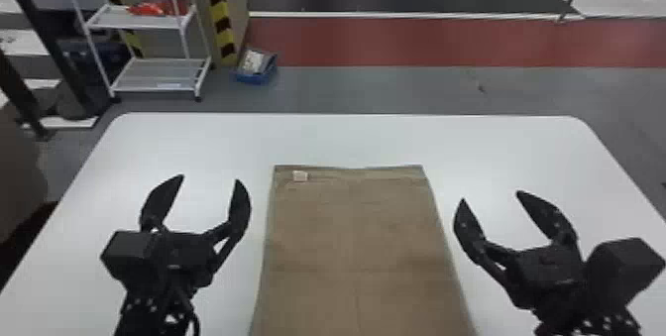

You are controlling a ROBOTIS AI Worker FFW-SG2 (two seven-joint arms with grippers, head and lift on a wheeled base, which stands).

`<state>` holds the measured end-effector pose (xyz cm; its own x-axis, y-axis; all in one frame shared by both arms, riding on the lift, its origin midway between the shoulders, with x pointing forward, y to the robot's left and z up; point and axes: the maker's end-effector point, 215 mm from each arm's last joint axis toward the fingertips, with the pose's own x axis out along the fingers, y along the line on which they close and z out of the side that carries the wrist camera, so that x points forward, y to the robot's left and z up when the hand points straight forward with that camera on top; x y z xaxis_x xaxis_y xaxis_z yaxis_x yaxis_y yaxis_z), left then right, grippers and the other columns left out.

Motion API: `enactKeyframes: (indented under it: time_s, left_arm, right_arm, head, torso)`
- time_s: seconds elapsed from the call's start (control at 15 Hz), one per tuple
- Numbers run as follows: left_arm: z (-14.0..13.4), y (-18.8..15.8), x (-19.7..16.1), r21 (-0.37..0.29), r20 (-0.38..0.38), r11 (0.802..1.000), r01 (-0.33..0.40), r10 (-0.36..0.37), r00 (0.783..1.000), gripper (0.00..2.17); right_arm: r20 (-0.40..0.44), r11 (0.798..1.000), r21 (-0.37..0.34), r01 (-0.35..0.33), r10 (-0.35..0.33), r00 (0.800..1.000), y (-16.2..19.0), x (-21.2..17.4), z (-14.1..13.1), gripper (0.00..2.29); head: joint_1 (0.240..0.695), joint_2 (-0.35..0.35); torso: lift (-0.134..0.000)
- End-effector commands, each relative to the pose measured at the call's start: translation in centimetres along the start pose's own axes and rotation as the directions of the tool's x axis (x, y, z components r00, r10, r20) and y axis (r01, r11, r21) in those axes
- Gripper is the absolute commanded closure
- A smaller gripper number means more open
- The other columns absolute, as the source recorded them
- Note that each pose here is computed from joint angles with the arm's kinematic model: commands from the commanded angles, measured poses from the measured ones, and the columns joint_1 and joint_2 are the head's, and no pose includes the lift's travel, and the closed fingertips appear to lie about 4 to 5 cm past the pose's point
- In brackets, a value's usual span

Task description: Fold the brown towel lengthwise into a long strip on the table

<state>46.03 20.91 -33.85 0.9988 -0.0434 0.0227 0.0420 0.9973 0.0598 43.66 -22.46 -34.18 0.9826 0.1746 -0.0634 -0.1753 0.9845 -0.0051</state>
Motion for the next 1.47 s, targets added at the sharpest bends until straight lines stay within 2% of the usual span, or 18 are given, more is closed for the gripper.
enactKeyframes:
  time_s: [0.0,0.07,0.2,0.47,0.53,0.73,1.0,1.13,1.2,1.4]
  left_arm:
    - [-1.7,-0.8,3.2,-0.011,-0.062,1.0,0.022,-0.022,0.998,0.21]
    - [-2.2,-1.0,4.4,-0.009,-0.074,1.0,0.029,-0.029,0.997,0.21]
    - [-4.7,-1.5,7.1,-0.052,-0.15,0.997,0.062,-0.069,0.986,0.22]
    - [-7.7,-2.8,10.7,-0.085,-0.219,0.989,0.118,-0.134,0.966,0.22]
    - [-8.7,-3.2,11.3,-0.094,-0.237,0.987,0.131,-0.15,0.96,0.31]
    - [-10.7,-4.1,11.6,-0.139,-0.267,0.977,0.163,-0.195,0.944,0.33]
    - [-10.8,-6.8,11.9,-0.152,-0.259,0.964,0.219,-0.253,0.932,0.33]
    - [-10.9,-6.9,12.1,-0.155,-0.26,0.963,0.219,-0.253,0.932,0.33]
    - [-10.9,-6.9,12.1,-0.154,-0.26,0.964,0.219,-0.253,0.932,0.43]
    - [-11.2,-7.0,12.1,-0.153,-0.267,0.964,0.219,-0.253,0.93,0.44]
  right_arm:
    - [-0.037,1.0,-0.006,0.002,-0.002,0.999,-0.3,1.0,-1.7,0.12]
    - [-0.038,1.0,-0.011,-0.003,0.003,0.999,-0.2,1.4,-1.9,0.12]
    - [-0.049,1.0,-0.009,-0.011,0.011,0.999,0.0,2.0,-2.3,0.12]
    - [-0.057,0.999,-0.019,-0.035,0.034,0.998,1.4,3.0,-2.8,0.12]
    - [-0.062,0.999,-0.018,-0.035,0.034,0.998,1.4,3.1,-2.9,0.12]
    - [-0.071,0.999,-0.023,-0.044,0.042,0.997,1.8,3.5,-3.2,0.12]
    - [-0.083,0.998,-0.025,-0.064,0.061,0.995,2.9,4.3,-3.9,0.12]
    - [-0.094,0.997,-0.022,-0.079,0.076,0.993,3.6,4.7,-4.5,0.12]
    - [-0.101,0.996,-0.022,-0.084,0.081,0.992,3.8,4.8,-4.9,0.12]
    - [-0.104,0.995,-0.021,-0.094,0.092,0.99,3.9,5.0,-5.1,0.12]
  head:
    - [0.695,-0.017]
    - [0.695,-0.021]
    - [0.695,-0.029]
    - [0.695,-0.031]
    - [0.695,-0.03]
    - [0.695,-0.032]
    - [0.695,-0.037]
    - [0.695,-0.044]
    - [0.695,-0.047]
    - [0.695,-0.041]
  torso:
    - [-0.117]
    - [-0.117]
    - [-0.117]
    - [-0.117]
    - [-0.117]
    - [-0.117]
    - [-0.117]
    - [-0.117]
    - [-0.117]
    - [-0.117]
